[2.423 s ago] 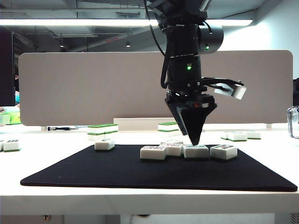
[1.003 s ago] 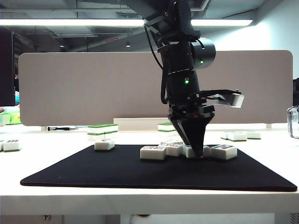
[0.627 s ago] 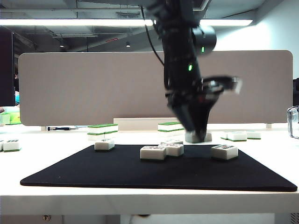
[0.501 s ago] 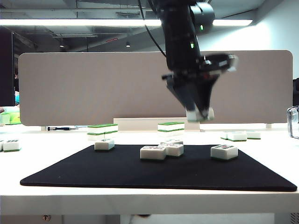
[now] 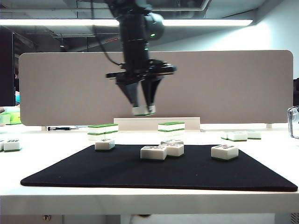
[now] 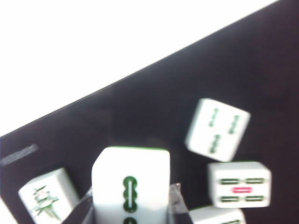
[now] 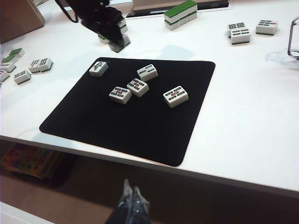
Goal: Align six mahjong tiles in a row on the table.
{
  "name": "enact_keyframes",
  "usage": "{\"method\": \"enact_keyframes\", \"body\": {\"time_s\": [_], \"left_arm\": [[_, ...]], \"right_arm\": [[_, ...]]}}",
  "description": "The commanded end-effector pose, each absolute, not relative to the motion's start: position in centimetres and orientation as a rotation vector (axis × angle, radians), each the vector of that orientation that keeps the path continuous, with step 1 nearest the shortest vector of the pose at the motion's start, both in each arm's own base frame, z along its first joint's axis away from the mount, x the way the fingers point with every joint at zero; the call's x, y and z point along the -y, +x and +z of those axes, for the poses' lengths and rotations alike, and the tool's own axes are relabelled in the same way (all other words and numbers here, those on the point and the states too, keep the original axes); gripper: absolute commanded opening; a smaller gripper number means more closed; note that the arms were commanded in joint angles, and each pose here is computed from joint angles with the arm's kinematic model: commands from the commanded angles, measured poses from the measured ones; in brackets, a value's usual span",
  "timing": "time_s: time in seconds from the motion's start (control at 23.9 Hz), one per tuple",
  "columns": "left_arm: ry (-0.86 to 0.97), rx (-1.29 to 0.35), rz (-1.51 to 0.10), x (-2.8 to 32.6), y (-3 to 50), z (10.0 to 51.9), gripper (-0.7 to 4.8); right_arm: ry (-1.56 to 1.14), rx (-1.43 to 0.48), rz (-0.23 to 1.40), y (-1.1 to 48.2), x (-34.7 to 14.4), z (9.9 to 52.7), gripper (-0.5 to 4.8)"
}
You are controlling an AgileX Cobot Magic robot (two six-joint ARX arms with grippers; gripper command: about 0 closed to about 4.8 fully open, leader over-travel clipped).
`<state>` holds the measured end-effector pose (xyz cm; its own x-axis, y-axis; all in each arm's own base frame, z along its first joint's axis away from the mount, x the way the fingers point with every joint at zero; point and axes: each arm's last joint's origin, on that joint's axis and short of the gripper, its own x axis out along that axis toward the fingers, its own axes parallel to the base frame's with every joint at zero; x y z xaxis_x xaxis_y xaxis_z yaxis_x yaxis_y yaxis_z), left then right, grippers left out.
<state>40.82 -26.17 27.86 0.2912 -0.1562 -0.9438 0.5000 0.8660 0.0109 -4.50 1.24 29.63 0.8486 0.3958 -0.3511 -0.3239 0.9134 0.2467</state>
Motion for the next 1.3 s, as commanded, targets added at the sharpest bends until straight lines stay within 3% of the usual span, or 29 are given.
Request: {"method": "enact_keyframes", "body": {"time_s": [0.04,0.33,0.71,1.3], "left_arm": [[0.225,-1.239,-0.352,23.6,42.0,28.1,1.11],[0.108,-1.320,-0.288,22.2,42.7,27.1,1.11],[0.135,-1.411,-0.257,22.4,43.0,23.1,1.11],[0.125,-1.439,-0.241,22.5,43.1,21.6,1.21]], "right_arm": [[0.174,-0.381,0.381,-4.7,-1.2,29.7,-0.01],[0.175,-0.387,0.381,-4.6,-1.2,29.6,-0.01],[0.175,-0.389,0.381,-4.5,-1.2,29.5,-0.01],[0.175,-0.389,0.381,-4.5,-1.2,29.5,-0.01]]}}
